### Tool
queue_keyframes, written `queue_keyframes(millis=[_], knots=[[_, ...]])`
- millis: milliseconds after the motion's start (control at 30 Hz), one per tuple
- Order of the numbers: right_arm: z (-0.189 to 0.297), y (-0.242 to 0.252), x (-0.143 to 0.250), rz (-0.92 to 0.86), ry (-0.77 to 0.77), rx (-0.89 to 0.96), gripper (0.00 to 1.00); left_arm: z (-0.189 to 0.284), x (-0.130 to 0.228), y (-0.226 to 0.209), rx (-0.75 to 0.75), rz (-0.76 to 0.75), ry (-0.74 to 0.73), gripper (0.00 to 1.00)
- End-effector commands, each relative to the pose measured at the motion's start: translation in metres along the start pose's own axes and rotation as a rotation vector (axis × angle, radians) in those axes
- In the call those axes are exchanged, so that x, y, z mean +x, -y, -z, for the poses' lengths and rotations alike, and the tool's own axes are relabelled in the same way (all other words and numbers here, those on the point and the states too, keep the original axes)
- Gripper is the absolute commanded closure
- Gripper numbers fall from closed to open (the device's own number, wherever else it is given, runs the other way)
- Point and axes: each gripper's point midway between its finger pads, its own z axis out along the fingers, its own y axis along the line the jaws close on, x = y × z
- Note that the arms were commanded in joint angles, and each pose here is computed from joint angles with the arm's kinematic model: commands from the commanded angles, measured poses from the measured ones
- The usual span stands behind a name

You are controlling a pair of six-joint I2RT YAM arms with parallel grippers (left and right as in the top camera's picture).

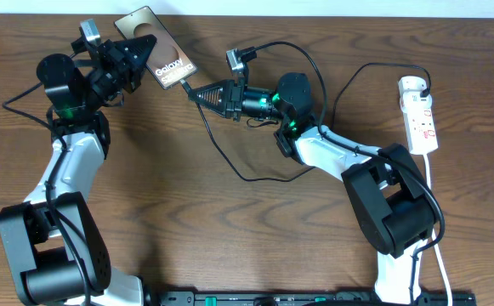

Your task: Plug charger to phone and switch on socket

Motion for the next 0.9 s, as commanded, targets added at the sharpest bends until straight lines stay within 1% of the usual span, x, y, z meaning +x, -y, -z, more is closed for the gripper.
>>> queue_keyframes(millis=[0,433,867], knots=[[-0.0017,-0.0091,-0.0067,0.016,0.019,-0.018,0.99,0.0007,0.0061,0.0129,0.03,-0.06,-0.037,0.93],[-0.0016,-0.0088,-0.0087,-0.001,0.03,-0.017,0.99,0.0004,0.0072,0.0132,0.031,-0.018,-0.043,0.93],[-0.0016,-0.0088,-0.0087,-0.011,0.03,-0.017,0.99,0.0005,0.0073,0.0132,0.031,-0.017,-0.043,0.93]])
